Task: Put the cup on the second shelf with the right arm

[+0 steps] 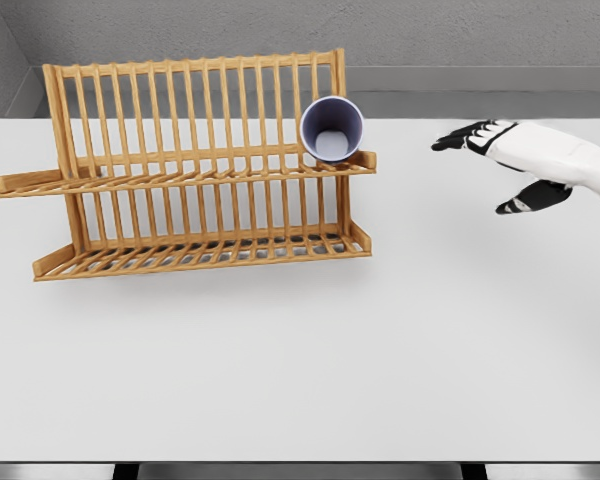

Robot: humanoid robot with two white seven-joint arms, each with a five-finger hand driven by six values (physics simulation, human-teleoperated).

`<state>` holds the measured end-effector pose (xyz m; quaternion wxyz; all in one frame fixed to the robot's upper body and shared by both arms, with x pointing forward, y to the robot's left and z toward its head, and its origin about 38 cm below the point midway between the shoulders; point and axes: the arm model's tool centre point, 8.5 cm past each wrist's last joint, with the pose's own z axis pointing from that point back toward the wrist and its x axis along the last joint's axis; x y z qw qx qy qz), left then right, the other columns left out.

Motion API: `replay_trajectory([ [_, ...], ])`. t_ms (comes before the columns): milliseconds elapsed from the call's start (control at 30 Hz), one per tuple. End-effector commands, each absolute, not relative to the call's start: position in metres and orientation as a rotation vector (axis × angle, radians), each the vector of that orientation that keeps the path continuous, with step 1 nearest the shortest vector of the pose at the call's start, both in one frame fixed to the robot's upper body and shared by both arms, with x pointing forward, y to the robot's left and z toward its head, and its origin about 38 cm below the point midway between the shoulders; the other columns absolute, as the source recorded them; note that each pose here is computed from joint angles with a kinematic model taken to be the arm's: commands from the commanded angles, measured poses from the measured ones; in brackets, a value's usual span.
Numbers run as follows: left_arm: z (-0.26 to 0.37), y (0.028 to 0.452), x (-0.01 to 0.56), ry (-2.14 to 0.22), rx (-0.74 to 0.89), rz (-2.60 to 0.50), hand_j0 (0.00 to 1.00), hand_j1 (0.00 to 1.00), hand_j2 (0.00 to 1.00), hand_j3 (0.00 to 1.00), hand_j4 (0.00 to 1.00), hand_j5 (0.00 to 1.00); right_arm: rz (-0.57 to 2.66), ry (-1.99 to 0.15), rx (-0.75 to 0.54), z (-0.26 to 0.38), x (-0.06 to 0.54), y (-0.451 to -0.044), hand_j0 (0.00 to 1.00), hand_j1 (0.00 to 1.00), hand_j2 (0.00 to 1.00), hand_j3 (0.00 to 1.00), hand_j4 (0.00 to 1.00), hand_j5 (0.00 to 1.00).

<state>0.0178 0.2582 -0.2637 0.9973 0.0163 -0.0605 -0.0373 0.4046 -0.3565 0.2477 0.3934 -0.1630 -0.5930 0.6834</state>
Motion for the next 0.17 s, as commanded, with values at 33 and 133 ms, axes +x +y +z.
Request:
replay_trajectory([
  [33,-0.264,0.258,0.018,-0.121,0.033,-0.074,1.0,1.0,1.0,1.0,1.0,1.0,1.588,-1.577,-0.624,0.286,0.386,-0.433,1.0,1.0,1.0,1.0,1.0,1.0],
  [133,-0.264,0.258,0.019,-0.123,0.033,-0.075,1.0,1.0,1.0,1.0,1.0,1.0,1.548,-1.511,-0.589,0.257,0.387,-0.458,1.0,1.0,1.0,1.0,1.0,1.0],
])
